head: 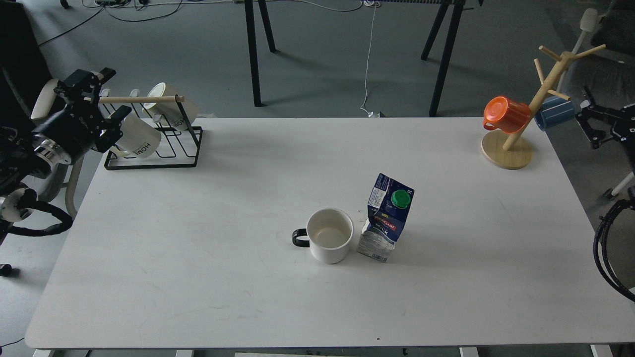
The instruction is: Place cup and milk with both arms
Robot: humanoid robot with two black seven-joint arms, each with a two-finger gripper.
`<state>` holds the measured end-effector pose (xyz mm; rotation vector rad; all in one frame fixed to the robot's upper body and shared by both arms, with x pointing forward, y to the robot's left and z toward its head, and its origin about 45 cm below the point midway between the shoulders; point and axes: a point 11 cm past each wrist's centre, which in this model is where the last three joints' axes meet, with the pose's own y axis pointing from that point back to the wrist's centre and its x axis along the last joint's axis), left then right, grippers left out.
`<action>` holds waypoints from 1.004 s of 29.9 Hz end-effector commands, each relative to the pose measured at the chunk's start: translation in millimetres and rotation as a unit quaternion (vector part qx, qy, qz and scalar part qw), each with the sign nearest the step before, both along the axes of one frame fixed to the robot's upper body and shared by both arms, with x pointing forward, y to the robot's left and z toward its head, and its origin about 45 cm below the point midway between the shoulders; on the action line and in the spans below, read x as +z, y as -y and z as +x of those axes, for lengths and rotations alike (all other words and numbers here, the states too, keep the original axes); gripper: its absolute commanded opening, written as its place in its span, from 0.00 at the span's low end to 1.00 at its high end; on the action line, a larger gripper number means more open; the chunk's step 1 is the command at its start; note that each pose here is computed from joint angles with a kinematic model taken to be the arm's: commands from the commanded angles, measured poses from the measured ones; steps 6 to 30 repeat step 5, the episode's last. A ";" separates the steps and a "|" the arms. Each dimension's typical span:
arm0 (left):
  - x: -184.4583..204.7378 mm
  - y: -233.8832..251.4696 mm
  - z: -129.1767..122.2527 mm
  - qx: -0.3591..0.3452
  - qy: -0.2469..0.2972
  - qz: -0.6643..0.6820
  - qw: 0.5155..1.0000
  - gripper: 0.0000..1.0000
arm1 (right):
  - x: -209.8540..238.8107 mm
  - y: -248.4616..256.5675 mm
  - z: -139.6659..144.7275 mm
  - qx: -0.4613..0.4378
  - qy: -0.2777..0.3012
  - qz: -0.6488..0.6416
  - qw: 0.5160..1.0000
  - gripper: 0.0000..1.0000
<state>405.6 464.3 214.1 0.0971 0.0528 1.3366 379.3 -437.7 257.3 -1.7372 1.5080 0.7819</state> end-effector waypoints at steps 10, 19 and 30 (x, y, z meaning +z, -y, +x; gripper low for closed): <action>18.0 -2.3 8.1 0.003 0.021 -0.001 1.000 0.92 | -16.6 2.5 -1.1 -0.013 -0.013 0.005 1.000 0.98; 18.0 -2.3 8.1 0.003 0.021 -0.001 1.000 0.92 | -16.6 2.5 -1.1 -0.013 -0.013 0.005 1.000 0.98; 18.0 -2.3 8.1 0.003 0.021 -0.001 1.000 0.92 | -16.6 2.5 -1.1 -0.013 -0.013 0.005 1.000 0.98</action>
